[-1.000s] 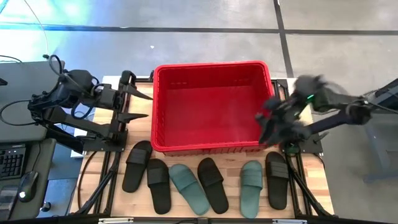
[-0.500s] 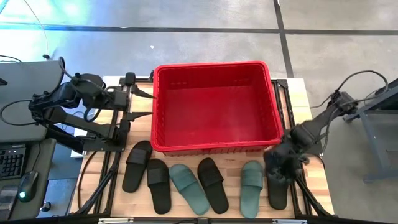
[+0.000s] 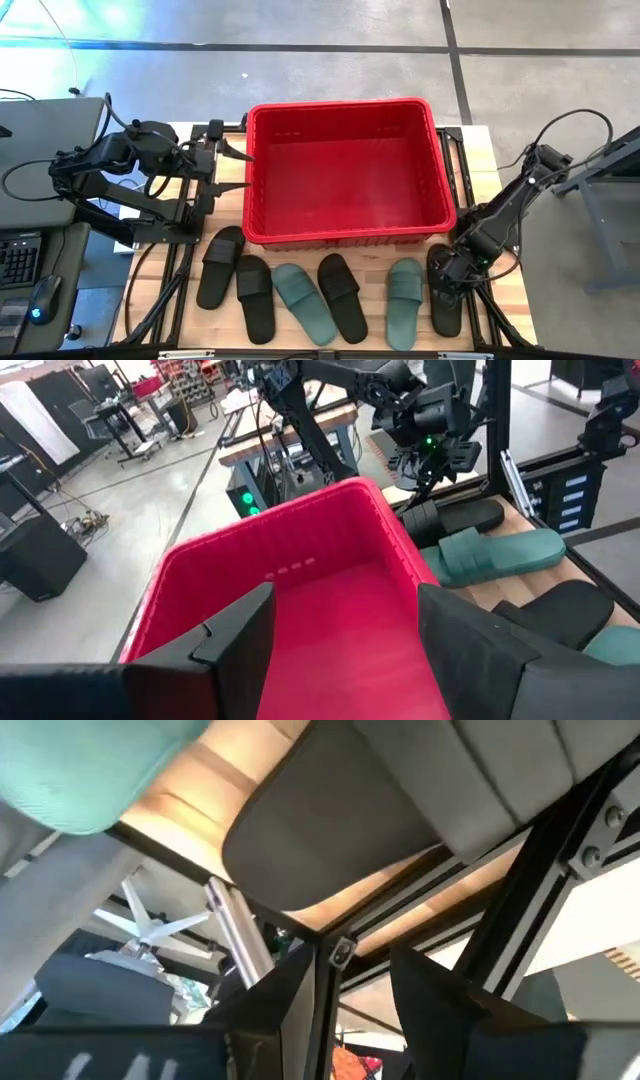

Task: Pick and place slides into bin
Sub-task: Put the black slide into the red bin

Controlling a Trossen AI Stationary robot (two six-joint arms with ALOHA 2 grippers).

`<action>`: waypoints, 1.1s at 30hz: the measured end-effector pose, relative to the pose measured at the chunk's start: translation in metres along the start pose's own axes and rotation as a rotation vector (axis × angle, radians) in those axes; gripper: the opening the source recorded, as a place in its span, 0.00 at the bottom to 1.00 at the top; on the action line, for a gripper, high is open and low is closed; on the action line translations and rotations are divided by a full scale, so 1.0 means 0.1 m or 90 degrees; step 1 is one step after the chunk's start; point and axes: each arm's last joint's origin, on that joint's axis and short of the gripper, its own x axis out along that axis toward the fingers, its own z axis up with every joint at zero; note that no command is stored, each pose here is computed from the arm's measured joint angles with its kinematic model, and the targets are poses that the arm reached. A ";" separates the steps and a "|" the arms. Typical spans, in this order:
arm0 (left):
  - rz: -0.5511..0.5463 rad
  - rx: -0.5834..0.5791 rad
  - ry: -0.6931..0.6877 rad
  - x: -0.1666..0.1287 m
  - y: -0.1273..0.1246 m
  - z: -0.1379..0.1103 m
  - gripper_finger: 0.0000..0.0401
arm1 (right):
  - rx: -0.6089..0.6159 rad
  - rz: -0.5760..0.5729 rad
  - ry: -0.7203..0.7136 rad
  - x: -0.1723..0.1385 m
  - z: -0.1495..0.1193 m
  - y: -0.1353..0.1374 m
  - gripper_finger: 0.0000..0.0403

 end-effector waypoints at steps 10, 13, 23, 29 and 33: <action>-0.006 0.002 0.019 0.00 -0.01 -0.03 0.57 | -0.038 -0.031 -0.015 0.11 0.06 -0.08 0.30; -0.006 0.002 0.019 0.00 -0.01 -0.03 0.57 | -0.076 -0.031 -0.022 0.11 0.06 -0.08 0.30; -0.007 0.002 0.023 0.00 -0.01 -0.04 0.57 | -0.196 -0.003 -0.145 0.10 0.12 -0.03 0.33; -0.008 0.002 0.024 0.00 -0.01 -0.04 0.57 | -0.217 -0.004 -0.140 0.10 0.11 -0.02 0.33; -0.008 0.002 0.025 0.00 -0.01 -0.04 0.57 | -0.230 -0.005 -0.114 0.10 0.10 -0.03 0.33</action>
